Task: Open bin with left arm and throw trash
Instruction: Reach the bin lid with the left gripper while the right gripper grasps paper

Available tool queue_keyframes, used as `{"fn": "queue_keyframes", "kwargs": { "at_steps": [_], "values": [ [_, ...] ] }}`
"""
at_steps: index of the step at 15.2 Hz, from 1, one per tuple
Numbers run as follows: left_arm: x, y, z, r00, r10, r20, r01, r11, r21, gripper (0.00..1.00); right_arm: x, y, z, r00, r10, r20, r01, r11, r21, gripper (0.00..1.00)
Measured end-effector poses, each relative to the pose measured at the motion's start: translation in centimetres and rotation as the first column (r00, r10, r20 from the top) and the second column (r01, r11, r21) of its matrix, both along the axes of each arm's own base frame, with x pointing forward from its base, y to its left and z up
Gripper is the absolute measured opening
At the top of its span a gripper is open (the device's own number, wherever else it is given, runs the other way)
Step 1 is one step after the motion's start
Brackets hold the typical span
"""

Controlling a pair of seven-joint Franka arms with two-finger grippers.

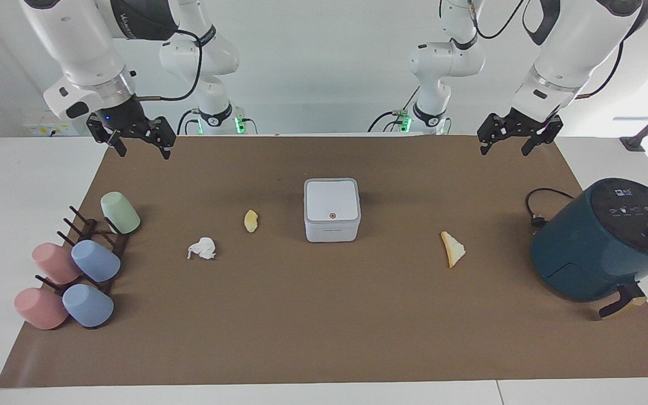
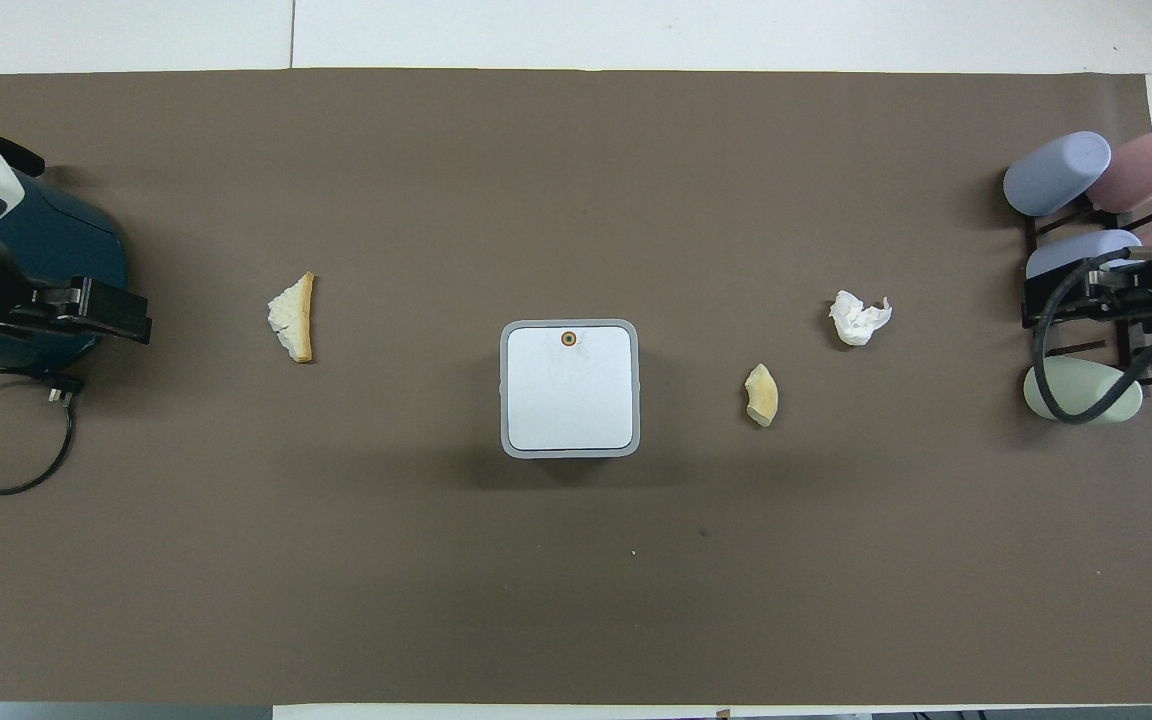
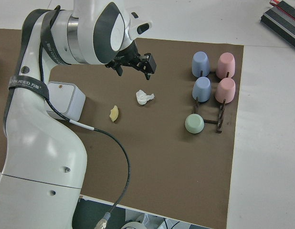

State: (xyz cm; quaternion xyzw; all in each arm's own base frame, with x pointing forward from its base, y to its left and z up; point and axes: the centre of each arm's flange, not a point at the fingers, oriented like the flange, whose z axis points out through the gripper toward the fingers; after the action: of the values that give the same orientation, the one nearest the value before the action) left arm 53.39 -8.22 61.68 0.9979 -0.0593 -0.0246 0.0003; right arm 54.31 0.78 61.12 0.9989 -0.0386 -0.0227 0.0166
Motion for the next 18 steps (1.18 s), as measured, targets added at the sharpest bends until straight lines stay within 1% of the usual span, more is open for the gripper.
{"fn": "queue_keyframes", "kwargs": {
  "at_steps": [8, 9, 10, 12, 13, 14, 15, 16, 17, 18],
  "values": [
    [-0.1, 0.0, -0.4, 1.000, 0.000, -0.007, 0.000, 1.000, 0.001, 1.00, 0.0, 0.0, 0.0, 1.000, -0.001, 0.000, 0.001, 1.000, 0.000, 1.00],
    [-0.1, -0.2, -0.5, 1.000, 0.000, -0.004, 0.000, 1.000, 0.000, 1.00, 0.0, 0.0, 0.0, 1.000, -0.001, 0.000, 0.001, 1.000, 0.000, 1.00],
    [0.1, -0.6, -0.6, 1.000, 0.001, 0.013, -0.001, 1.000, -0.005, 1.00, 0.0, 0.0, 0.0, 1.000, -0.001, -0.001, 0.001, 1.000, 0.000, 1.00],
    [0.1, -3.4, -1.1, 0.999, 0.014, 0.044, -0.013, 1.000, -0.018, 1.00, 0.0, 0.0, -0.2, 1.000, -0.001, -0.004, 0.001, 1.000, 0.000, 1.00],
    [-0.1, -5.7, -1.5, 0.998, 0.025, 0.057, -0.023, 0.999, -0.029, 0.94, 0.0, 0.0, -0.4, 1.000, -0.001, -0.008, 0.001, 1.000, 0.000, 1.00],
    [-0.3, -8.6, -2.2, 0.997, 0.039, 0.065, -0.036, 0.998, -0.045, 0.94, 0.0, 0.0, -0.6, 1.000, -0.001, -0.007, 0.001, 1.000, 0.000, 1.00],
    [-0.5, -11.8, -3.1, 0.996, 0.059, 0.070, -0.054, 0.996, -0.066, 0.88, 0.1, 0.0, -1.0, 1.000, 0.000, 0.001, 0.000, 1.000, 0.000, 1.00],
    [-0.7, -15.1, -4.2, 0.995, 0.077, 0.070, -0.071, 0.994, -0.089, 0.77, 0.1, 0.0, -1.7, 1.000, 0.000, 0.013, 0.000, 1.000, 0.000, 1.00],
    [-0.9, -18.3, -5.6, 0.994, 0.086, 0.067, -0.079, 0.991, -0.105, 0.61, 0.1, -0.2, -2.4, 1.000, -0.003, 0.030, 0.003, 1.000, 0.000, 1.00],
    [-1.1, -21.5, -7.3, 0.994, 0.091, 0.065, -0.084, 0.990, -0.115, 0.51, 0.0, -0.5, -3.3, 0.998, -0.007, 0.056, 0.007, 1.000, 0.001, 1.00]
  ]
}}
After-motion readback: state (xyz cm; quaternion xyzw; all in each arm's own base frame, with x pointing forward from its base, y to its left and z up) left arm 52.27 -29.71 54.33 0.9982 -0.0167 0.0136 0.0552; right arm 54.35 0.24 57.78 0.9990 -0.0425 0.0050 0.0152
